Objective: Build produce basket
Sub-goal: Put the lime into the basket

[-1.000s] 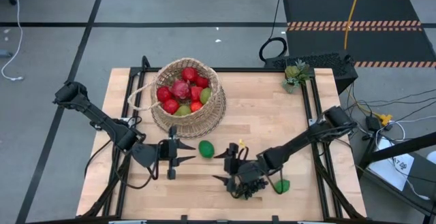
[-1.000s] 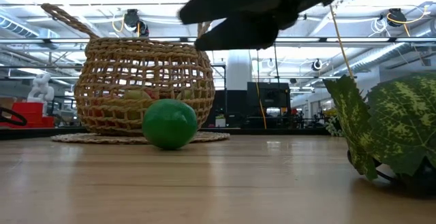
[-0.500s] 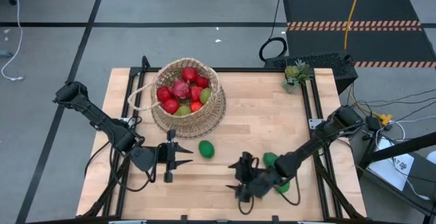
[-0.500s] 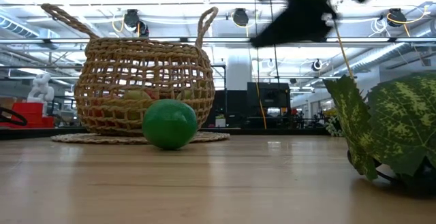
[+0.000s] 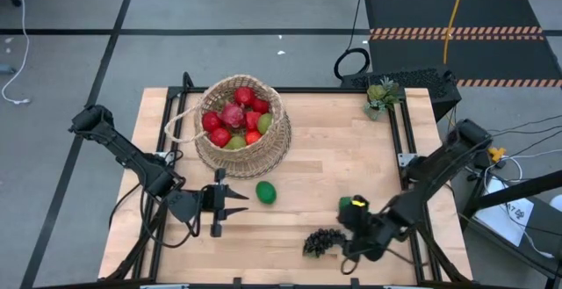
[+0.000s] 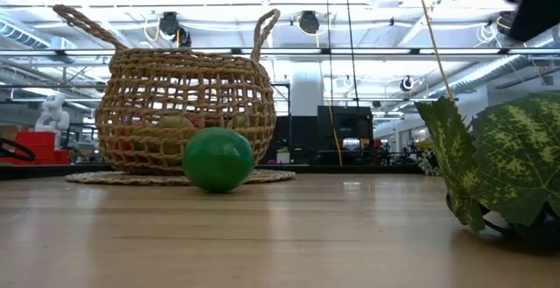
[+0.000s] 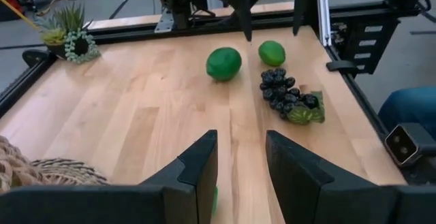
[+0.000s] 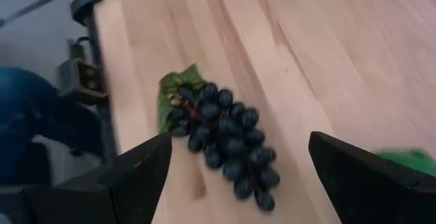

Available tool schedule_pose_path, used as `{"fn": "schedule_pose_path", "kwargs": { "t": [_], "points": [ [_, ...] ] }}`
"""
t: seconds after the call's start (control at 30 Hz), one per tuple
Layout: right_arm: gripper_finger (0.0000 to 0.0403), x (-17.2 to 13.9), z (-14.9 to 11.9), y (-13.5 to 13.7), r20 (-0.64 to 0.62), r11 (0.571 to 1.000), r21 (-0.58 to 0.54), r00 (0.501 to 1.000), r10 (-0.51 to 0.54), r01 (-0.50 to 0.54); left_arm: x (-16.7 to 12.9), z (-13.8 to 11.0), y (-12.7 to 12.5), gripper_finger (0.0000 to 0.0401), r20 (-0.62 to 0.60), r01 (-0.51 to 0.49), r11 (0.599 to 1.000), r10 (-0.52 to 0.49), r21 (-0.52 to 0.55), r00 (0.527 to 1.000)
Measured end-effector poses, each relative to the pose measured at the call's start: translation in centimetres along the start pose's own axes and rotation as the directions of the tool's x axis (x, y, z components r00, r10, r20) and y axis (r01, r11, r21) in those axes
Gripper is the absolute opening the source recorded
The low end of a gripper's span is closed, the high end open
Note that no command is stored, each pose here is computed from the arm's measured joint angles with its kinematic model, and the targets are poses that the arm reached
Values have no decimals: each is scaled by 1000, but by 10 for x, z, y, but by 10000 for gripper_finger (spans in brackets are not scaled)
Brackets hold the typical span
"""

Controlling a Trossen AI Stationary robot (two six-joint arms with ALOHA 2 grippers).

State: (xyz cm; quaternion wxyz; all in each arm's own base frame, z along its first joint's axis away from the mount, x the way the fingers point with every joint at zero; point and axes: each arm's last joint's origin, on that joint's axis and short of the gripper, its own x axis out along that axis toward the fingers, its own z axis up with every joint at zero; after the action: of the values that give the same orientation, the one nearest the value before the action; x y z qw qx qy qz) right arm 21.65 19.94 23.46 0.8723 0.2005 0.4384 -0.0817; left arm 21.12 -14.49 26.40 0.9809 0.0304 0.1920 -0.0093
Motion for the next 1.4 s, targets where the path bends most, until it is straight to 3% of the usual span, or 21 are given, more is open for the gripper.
{"fn": "schedule_pose_path", "kwargs": {
  "t": [0.23, 0.37, 0.43, 0.8, 1.23, 1.4],
  "points": [
    [339, -32, -11, -9, -8, 999, -2, 999, -32, 32, 1, 1, 2, 127, 8, -7, 999, 7, 46, 1000],
    [339, -30, -19, -10, 44, 978, -191, 997, -70, 77, 1, 1, 2, 127, 6, -7, 999, 7, 37, 1000],
    [339, -25, -24, -14, 58, 968, -227, 993, -100, 111, 1, 1, 2, 127, 3, -7, 999, 7, 43, 1000],
    [338, -5, -42, -40, 22, 979, -21, 979, -201, 202, 2, 1, 3, 127, 2, -10, 999, 10, 54, 1000],
    [339, -2, -46, -44, 0, 973, -90, 977, -215, 214, 4, 2, 6, 127, 3, -22, 998, 22, 57, 1000],
    [360, -1, -45, -44, -14, 972, -108, 977, -212, 209, 4, 2, 6, 127, 4, -22, 998, 22, 57, 1000]
  ]
}}
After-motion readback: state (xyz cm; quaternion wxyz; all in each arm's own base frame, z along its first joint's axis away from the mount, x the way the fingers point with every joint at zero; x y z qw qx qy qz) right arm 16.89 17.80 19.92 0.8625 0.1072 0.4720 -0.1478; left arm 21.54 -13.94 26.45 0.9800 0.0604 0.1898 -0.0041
